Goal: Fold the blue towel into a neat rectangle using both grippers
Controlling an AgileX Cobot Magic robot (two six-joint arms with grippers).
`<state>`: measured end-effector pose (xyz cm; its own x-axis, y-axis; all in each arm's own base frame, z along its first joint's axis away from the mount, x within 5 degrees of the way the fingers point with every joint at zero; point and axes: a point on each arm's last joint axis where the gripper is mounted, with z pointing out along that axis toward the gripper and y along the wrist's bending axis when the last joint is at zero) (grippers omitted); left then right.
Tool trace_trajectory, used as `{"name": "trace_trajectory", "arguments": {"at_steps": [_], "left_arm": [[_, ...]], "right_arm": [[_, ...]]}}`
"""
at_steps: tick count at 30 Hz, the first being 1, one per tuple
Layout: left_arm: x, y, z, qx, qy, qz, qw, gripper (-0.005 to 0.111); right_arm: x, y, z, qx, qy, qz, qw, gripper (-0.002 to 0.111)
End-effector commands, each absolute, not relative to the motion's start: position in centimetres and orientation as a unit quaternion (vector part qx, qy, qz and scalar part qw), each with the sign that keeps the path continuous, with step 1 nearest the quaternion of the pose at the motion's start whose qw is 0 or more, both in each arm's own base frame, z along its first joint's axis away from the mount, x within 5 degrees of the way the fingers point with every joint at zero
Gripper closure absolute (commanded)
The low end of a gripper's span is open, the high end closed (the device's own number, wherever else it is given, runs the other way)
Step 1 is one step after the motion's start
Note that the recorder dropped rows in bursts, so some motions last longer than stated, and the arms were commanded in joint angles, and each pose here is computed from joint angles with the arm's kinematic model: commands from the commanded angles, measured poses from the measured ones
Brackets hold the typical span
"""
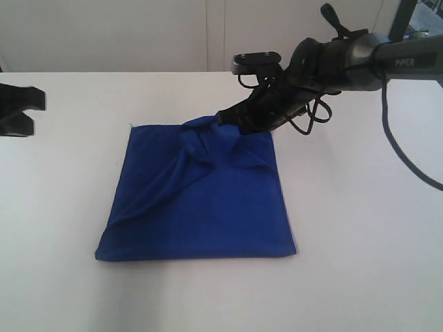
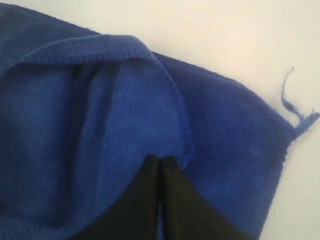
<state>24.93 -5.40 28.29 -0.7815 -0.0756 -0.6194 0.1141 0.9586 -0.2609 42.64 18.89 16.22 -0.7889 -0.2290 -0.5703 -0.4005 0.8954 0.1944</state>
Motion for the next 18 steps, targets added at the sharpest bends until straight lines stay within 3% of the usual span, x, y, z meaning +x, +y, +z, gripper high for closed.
{"name": "trace_trajectory", "arguments": {"at_steps": [1,4,10,12,18], "left_arm": [[29.4,-8.8,23.6,0.025,0.946,-0.169,0.276,0.107],[32.3,-12.6,21.6,0.05,0.95,-0.184,0.247,0.107],[36.9,-17.2,20.5,0.017,0.942,-0.258,0.213,0.107],[38.2,-18.0,20.0,0.008,0.941,-0.275,0.198,0.099],[39.4,-19.2,18.8,-0.019,0.933,-0.317,0.169,0.059]], "right_arm": [[42.8,18.3,16.9,-0.11,0.94,0.17,0.274,0.108],[43.0,17.3,16.8,-0.079,0.945,0.174,0.265,0.108],[43.2,16.5,16.8,-0.068,0.948,0.173,0.257,0.108],[43.2,16.5,16.8,-0.068,0.948,0.173,0.257,0.108],[43.3,16.5,16.8,-0.068,0.948,0.173,0.259,0.108]]}}
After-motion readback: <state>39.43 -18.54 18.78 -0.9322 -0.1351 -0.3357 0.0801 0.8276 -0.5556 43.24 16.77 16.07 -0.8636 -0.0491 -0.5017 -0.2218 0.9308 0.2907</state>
